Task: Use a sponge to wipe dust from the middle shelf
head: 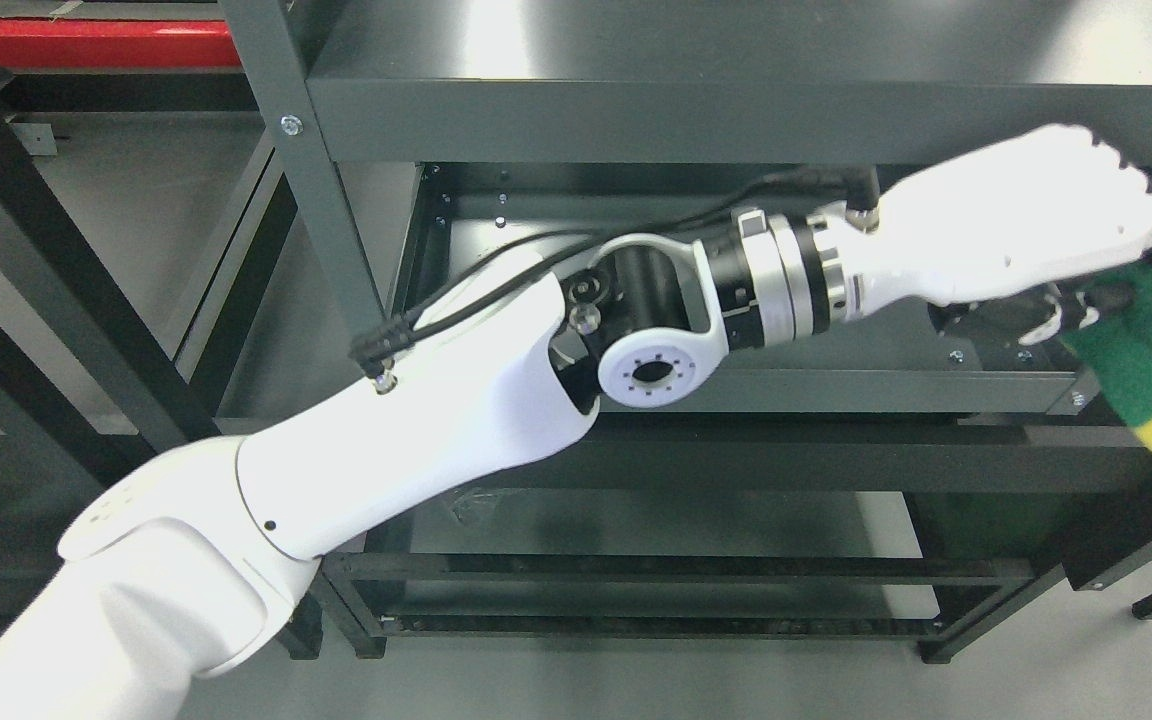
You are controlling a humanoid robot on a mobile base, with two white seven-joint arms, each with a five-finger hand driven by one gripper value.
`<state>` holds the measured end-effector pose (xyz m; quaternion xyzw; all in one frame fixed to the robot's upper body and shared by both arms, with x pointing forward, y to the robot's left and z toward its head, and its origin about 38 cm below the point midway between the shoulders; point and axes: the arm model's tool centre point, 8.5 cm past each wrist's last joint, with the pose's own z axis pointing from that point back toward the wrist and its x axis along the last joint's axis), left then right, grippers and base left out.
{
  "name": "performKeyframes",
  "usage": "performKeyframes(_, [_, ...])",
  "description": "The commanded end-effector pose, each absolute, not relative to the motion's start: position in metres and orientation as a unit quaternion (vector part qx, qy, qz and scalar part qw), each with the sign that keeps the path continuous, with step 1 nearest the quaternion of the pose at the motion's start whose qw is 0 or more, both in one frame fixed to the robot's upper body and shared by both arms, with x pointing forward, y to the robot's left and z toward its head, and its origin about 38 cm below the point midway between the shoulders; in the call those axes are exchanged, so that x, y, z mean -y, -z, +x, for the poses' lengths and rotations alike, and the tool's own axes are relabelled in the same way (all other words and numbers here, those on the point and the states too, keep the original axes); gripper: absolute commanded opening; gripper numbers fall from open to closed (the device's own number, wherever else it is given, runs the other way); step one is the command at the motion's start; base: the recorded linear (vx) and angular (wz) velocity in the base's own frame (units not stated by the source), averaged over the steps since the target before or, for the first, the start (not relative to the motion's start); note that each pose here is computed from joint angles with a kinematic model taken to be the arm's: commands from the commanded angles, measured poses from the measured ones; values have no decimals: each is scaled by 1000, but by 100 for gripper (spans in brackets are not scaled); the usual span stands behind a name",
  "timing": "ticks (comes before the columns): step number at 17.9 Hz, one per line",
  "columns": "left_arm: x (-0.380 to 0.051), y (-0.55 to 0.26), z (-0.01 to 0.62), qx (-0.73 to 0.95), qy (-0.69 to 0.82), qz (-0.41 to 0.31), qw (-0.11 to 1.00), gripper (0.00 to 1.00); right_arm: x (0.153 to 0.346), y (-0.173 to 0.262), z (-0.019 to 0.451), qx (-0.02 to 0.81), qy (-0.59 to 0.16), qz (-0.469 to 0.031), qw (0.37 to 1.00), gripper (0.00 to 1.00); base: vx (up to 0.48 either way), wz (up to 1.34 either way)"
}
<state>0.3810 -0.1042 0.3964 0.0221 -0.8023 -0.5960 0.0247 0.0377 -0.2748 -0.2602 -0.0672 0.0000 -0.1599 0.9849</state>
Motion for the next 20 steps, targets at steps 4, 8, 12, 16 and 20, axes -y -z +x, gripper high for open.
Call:
performKeyframes(4, [-1,-246,423,842,393,-91,359,1,287,259,43,10,160,-76,984,100,0,0])
performKeyframes(8, [-105,-227,445,862,224,-65,451,1,287,259,43,10,160,-76,984,100,0,0])
performKeyframes(12, [-158,-212,423,871,114,-40,475,2,287,259,43,10,160,-76,984,100,0,0])
performKeyframes(16, [-175,-184,385,860,73,-53,502,1,287,259,43,10,160,-76,984,100,0,0])
performKeyframes(20, [-201,-159,362,861,27,-50,506,1,287,259,43,10,160,-76,984,100,0,0])
